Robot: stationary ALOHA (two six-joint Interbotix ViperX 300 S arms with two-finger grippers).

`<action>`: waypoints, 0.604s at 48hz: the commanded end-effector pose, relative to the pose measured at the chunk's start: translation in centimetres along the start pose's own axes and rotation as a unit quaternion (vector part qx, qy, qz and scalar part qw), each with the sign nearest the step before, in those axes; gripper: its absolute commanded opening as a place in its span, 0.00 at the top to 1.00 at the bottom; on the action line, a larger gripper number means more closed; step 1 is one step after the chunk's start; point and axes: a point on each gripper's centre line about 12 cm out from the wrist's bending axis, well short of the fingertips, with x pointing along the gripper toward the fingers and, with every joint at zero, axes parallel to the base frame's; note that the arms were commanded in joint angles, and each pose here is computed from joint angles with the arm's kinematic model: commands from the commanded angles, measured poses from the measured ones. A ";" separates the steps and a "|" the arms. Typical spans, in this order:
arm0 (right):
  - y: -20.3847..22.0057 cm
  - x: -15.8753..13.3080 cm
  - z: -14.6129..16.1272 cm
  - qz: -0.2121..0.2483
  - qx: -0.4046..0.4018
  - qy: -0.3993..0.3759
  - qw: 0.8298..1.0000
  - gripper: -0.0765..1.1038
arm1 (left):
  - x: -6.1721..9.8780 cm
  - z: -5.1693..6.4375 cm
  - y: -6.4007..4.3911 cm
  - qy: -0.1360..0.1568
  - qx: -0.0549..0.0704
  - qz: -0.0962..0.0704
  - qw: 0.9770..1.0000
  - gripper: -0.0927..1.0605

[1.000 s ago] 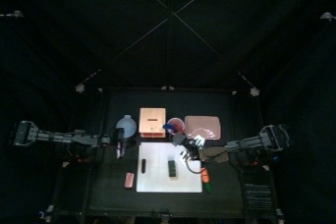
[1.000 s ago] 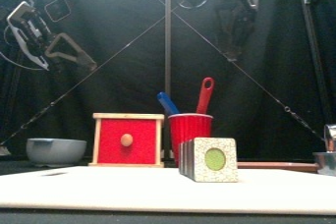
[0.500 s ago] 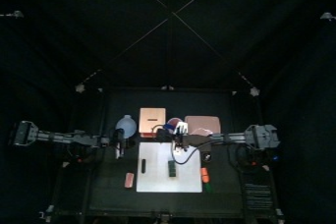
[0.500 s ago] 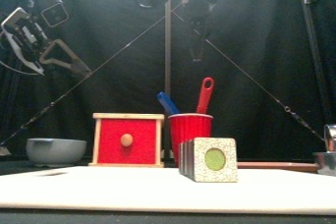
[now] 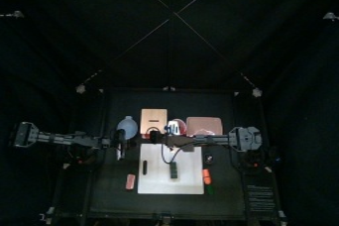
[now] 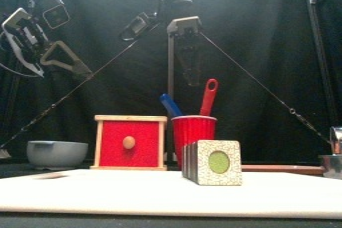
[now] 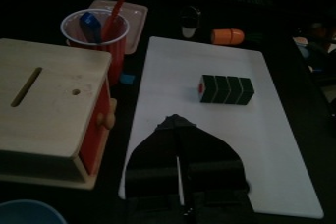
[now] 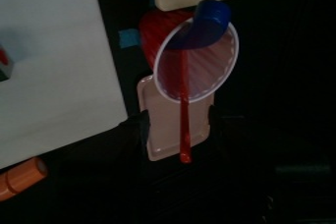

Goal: Place sushi on board then cut the sushi with the knife then place the pieces on the plate
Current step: Pick knife at handle with right hand

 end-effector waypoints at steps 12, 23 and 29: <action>-1.8 1.6 -1.2 0.000 0.013 0.025 1.000 0.21 | 0.1 0.6 0.2 -0.009 0.005 0.004 1.000 0.92; -1.8 2.5 -1.4 0.003 0.009 0.037 0.999 0.22 | 0.1 0.6 0.2 -0.009 0.005 0.004 1.000 0.92; -1.7 2.9 -1.2 0.004 0.005 0.037 0.999 0.22 | 0.1 0.6 0.2 -0.009 0.007 0.004 1.000 0.92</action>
